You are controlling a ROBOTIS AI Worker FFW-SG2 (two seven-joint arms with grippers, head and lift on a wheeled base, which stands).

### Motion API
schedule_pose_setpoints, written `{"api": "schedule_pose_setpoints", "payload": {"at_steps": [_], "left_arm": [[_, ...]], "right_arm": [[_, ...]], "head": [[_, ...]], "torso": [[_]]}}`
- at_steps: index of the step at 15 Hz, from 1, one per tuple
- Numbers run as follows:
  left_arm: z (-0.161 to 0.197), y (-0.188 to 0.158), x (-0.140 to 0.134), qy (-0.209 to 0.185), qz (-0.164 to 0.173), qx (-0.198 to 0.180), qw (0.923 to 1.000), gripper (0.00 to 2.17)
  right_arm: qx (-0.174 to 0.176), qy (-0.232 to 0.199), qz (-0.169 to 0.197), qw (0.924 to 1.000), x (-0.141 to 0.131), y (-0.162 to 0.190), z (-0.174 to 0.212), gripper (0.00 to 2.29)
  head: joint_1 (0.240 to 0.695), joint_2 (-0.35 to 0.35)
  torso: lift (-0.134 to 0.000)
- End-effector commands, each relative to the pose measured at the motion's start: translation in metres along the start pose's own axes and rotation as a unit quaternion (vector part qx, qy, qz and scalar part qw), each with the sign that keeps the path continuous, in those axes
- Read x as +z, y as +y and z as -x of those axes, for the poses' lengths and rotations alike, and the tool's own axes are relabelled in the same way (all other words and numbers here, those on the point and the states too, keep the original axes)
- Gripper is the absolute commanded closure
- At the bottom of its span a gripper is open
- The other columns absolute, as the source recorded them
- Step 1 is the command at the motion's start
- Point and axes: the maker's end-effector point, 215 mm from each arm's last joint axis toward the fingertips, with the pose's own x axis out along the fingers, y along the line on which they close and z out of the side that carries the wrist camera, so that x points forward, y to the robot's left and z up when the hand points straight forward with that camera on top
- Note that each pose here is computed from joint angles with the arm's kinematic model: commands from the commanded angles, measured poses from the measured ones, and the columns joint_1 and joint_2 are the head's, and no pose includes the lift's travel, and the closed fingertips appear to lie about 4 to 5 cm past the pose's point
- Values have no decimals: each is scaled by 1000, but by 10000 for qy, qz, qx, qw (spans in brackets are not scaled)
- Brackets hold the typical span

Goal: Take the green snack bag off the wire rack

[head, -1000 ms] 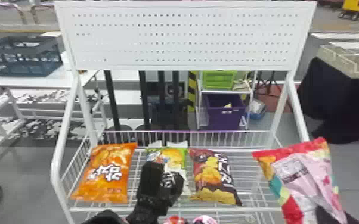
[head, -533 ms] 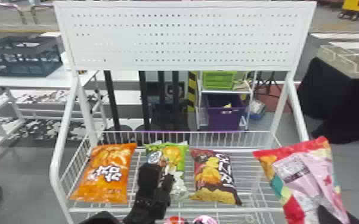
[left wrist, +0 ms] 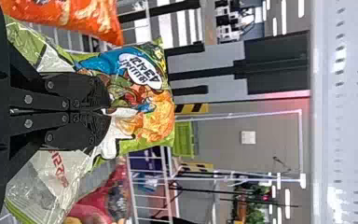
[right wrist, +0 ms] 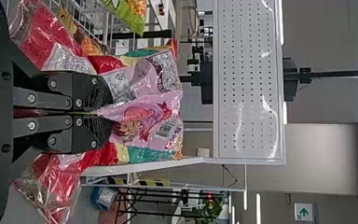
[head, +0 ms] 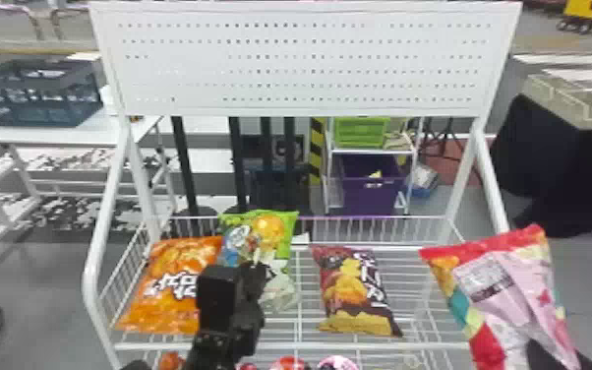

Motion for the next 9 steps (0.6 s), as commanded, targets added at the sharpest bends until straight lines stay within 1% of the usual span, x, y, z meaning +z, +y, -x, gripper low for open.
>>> {"api": "schedule_pose_setpoints", "payload": {"at_steps": [1,2,3,5,6,8,9], "left_arm": [[30,19,29,-288,133,52,9995,2135],[48,25,39,-405,165,73,9990,2132],[64,40,48,-514,140,174,9984,2132],[93,65,55,-575,182,329,9976,2132],[109,81,53,-565,160,449,9973,2132],[135,105,60,-777,223,645,9946,2132],[150,125,61,-835,239,810,9929,2132]], "right_arm": [[-7,-8,10,10000,0,-1,1,2236],[0,0,-3,10000,-1,0,1,2236],[7,-6,-14,10000,-1,1,0,2236],[29,-11,-29,10000,-1,3,-1,2236],[29,-19,-28,10000,-1,3,-1,2236],[29,-20,-35,10000,-1,3,-1,2236],[27,-12,-36,10000,-2,3,-1,2236]], "head": [[499,0],[499,0],[499,0],[499,0],[499,0],[499,0],[499,0]], "torso": [[0],[0],[0],[0],[0],[0],[0]]}}
